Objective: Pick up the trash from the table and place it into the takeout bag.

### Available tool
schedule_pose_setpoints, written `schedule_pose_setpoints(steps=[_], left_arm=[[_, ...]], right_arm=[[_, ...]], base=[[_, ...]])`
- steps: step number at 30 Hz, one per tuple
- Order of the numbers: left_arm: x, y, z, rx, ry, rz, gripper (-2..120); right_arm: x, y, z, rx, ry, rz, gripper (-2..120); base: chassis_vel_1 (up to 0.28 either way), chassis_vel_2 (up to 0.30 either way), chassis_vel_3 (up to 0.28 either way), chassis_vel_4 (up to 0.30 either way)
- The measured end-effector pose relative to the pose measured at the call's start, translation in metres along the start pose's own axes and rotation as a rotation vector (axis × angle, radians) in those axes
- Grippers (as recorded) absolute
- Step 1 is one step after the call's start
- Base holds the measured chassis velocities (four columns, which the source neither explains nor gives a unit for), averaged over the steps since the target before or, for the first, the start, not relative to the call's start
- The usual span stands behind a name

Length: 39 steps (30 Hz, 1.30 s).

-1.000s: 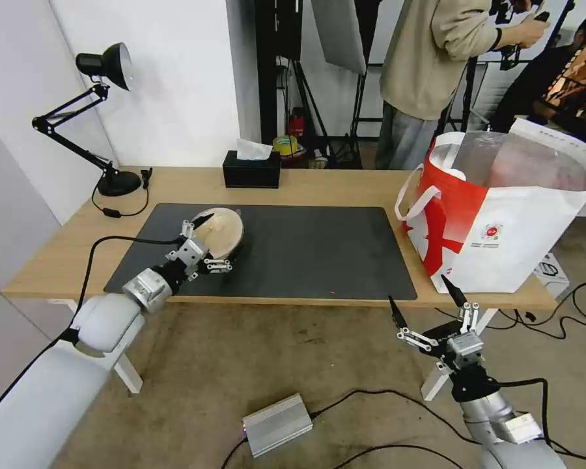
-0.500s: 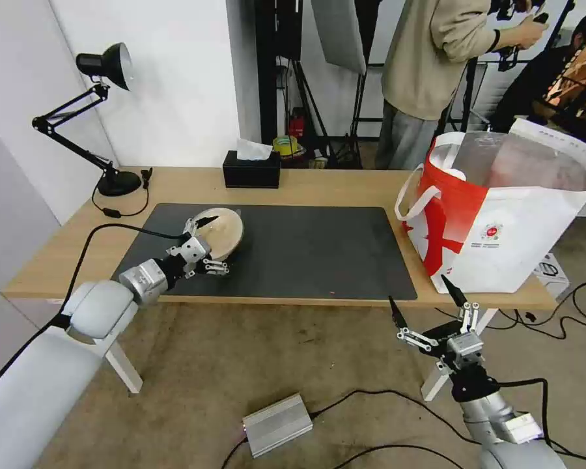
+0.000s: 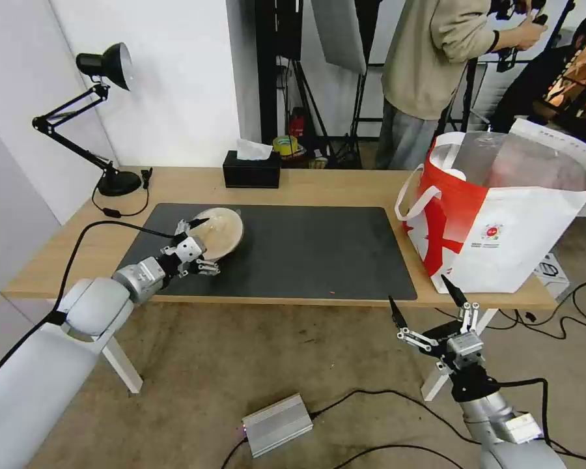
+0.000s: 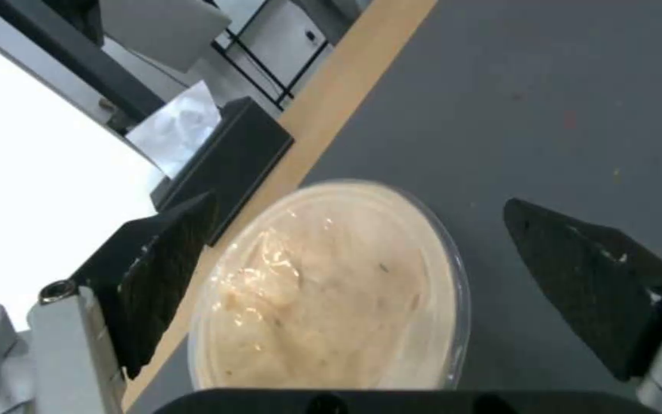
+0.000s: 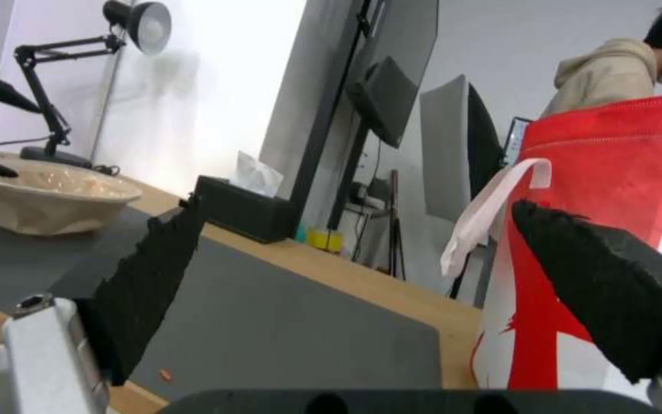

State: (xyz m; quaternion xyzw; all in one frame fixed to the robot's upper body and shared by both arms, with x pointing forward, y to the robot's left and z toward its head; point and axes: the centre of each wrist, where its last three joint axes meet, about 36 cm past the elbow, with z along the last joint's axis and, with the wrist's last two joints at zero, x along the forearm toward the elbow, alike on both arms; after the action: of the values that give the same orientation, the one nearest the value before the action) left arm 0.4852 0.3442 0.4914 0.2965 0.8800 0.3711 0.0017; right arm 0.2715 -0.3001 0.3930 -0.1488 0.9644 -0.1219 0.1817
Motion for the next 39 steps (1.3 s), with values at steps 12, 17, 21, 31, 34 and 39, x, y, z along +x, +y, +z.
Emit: schedule_pose_setpoints(steps=[12, 17, 21, 31, 34, 39], left_arm=[[-0.013, -0.005, 0.003, -0.001, 0.006, 0.011, 100], [-0.018, -0.007, 0.007, -0.008, 0.018, 0.016, 100], [-0.023, -0.007, 0.011, -0.013, 0.029, 0.021, 100], [-0.03, 0.0, 0.017, -0.049, 0.049, 0.038, 100], [-0.031, -0.002, 0.018, -0.051, 0.054, 0.039, 100], [-0.035, -0.003, 0.021, -0.055, 0.063, 0.038, 100]], right_arm=[[0.0, 0.0, 0.0, 0.0, 0.0, 0.0, 100], [0.0, 0.0, 0.0, 0.0, 0.0, 0.0, 100], [0.0, 0.0, 0.0, 0.0, 0.0, 0.0, 100], [0.0, 0.0, 0.0, 0.0, 0.0, 0.0, 100], [0.0, 0.0, 0.0, 0.0, 0.0, 0.0, 100], [0.0, 0.0, 0.0, 0.0, 0.0, 0.0, 100]], base=[[0.0, 0.0, 0.0, 0.0], [0.0, 0.0, 0.0, 0.0], [0.0, 0.0, 0.0, 0.0], [0.0, 0.0, 0.0, 0.0], [0.0, 0.0, 0.0, 0.0], [0.0, 0.0, 0.0, 0.0]])
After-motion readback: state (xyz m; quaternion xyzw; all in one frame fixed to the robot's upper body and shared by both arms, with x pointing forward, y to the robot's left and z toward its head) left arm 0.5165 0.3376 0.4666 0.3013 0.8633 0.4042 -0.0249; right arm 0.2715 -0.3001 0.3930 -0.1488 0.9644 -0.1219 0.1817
